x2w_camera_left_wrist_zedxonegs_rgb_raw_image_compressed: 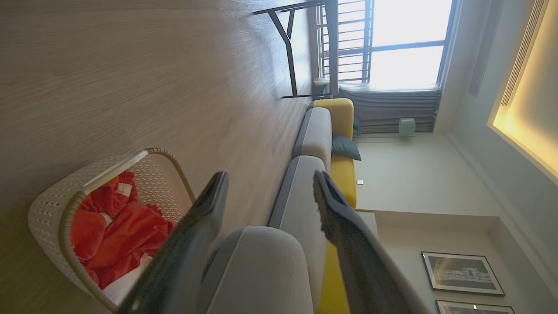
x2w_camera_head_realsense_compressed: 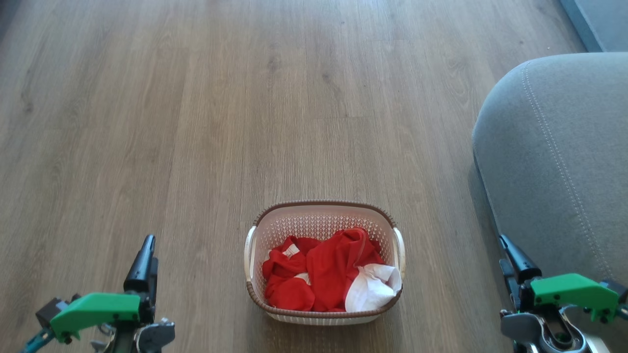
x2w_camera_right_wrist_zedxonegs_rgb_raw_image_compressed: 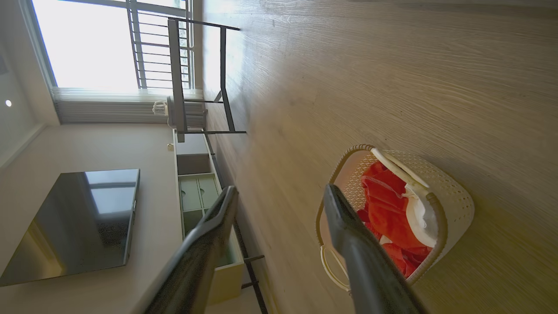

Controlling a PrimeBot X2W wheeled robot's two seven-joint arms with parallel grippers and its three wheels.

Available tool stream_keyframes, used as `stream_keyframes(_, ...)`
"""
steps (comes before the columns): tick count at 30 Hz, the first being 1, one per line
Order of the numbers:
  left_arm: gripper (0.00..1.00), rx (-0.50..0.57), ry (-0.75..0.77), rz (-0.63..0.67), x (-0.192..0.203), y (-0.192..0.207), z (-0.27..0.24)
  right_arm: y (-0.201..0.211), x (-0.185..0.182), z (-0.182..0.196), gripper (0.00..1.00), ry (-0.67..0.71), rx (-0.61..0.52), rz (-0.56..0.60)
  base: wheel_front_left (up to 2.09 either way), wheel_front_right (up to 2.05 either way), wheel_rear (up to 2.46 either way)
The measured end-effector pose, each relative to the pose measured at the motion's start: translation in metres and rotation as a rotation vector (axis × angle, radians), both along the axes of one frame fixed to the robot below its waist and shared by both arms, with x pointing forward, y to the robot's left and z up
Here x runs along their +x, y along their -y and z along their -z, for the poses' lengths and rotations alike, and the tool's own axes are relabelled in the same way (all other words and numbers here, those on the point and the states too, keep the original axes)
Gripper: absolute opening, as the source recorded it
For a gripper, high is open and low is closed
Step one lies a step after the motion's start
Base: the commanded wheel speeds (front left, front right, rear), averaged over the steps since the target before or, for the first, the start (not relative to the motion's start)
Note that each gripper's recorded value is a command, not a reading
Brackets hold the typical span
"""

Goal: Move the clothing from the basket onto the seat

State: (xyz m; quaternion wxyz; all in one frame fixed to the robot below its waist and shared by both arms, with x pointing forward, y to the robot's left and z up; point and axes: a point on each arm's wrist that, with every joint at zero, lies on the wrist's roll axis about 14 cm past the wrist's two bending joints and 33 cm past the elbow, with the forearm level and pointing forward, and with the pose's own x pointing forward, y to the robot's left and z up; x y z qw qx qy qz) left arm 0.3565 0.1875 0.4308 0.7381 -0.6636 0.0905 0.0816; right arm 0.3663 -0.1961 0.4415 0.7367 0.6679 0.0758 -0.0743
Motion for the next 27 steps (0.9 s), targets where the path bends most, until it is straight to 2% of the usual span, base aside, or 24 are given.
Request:
stream_keyframes(8,1.0,0.1,0.008,0.027,0.006,0.002,-0.003,-0.004,0.009,-0.007,1.0,0.019,-0.102,-0.035,0.0,0.0,0.0)
stream_keyframes(27,1.0,0.418,0.048,0.081,0.023,0.0,-0.018,-0.008,0.029,-0.027,1.0,0.077,-0.395,-0.111,0.0,0.0,0.0)
